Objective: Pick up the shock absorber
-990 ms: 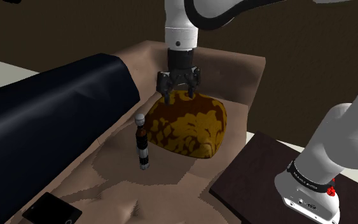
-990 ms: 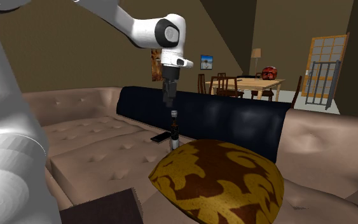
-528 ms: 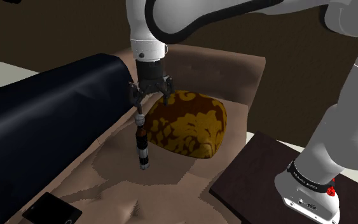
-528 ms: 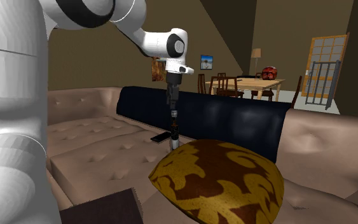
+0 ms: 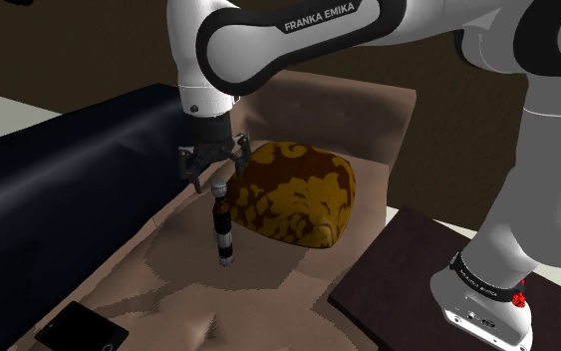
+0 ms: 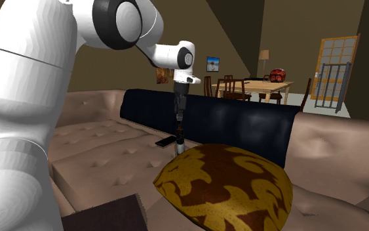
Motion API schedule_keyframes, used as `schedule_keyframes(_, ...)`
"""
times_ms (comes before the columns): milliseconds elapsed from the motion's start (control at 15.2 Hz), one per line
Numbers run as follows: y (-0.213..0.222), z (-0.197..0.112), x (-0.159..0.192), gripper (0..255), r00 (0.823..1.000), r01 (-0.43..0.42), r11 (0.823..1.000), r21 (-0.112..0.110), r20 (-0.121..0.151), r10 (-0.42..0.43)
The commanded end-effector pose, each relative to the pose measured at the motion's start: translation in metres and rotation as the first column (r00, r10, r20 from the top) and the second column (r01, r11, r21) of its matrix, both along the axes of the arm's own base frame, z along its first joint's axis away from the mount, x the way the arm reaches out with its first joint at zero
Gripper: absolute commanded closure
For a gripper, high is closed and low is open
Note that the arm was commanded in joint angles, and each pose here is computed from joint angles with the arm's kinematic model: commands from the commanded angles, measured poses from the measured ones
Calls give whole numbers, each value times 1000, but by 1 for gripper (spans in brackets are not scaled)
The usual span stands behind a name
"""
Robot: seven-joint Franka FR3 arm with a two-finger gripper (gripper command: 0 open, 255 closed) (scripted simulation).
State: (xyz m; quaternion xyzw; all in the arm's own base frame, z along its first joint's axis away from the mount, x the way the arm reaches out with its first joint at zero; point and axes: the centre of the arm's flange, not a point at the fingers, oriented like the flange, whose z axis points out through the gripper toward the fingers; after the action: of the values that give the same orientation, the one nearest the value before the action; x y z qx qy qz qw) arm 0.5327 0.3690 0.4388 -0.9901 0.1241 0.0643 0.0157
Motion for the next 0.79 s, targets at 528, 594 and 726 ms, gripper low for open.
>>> schedule_keyframes(528,0,-19,0,255,1000,0,1000,0,0,0)
schedule_keyframes(594,0,-19,0,255,1000,0,1000,0,0,0)
schedule_keyframes(726,0,-19,0,255,1000,0,1000,0,0,0)
